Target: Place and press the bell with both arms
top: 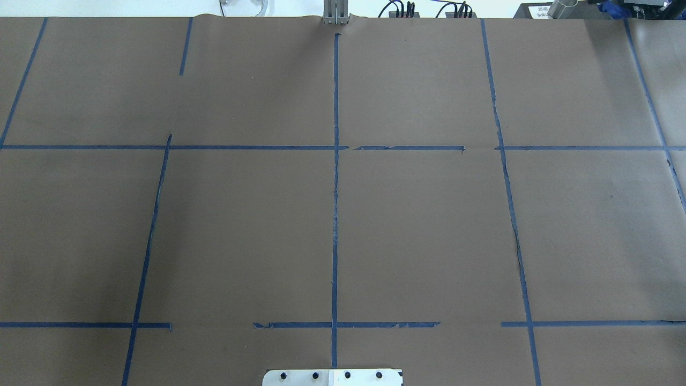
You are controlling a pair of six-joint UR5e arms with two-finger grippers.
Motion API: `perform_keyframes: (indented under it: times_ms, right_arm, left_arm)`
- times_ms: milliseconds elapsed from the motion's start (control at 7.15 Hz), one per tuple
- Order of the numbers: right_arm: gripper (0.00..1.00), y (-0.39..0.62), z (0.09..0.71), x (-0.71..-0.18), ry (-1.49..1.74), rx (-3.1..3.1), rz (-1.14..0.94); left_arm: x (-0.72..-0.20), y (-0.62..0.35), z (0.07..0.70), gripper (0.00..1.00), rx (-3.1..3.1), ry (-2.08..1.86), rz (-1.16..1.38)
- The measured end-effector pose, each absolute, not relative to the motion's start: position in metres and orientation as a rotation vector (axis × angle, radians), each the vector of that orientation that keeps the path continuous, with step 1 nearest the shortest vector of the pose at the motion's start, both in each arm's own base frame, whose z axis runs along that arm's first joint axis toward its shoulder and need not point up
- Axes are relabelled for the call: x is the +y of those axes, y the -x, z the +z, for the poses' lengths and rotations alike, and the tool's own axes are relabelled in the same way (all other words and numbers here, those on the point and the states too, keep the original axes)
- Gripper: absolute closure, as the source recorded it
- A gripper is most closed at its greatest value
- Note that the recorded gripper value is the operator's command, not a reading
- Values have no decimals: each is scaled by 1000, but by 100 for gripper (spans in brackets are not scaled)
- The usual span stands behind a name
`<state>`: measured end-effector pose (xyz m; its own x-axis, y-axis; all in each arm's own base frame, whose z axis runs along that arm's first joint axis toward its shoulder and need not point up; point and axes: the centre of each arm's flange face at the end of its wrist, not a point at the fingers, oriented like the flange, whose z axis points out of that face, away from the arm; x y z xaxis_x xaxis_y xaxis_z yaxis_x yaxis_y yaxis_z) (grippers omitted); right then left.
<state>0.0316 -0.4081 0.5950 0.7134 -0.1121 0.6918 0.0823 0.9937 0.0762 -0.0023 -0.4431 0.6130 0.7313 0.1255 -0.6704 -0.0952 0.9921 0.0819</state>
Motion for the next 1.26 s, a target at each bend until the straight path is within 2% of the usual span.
perform_keyframes:
  times_ms: [559, 1259]
  right_arm:
    - [0, -31, 589, -408, -56, -777, -113]
    - [0, -25, 585, -409, -56, -811, -125]
  left_arm:
    - [-411, -40, 655, 0, 733, 31, 186]
    - [-273, -81, 736, 0, 775, 88, 112]
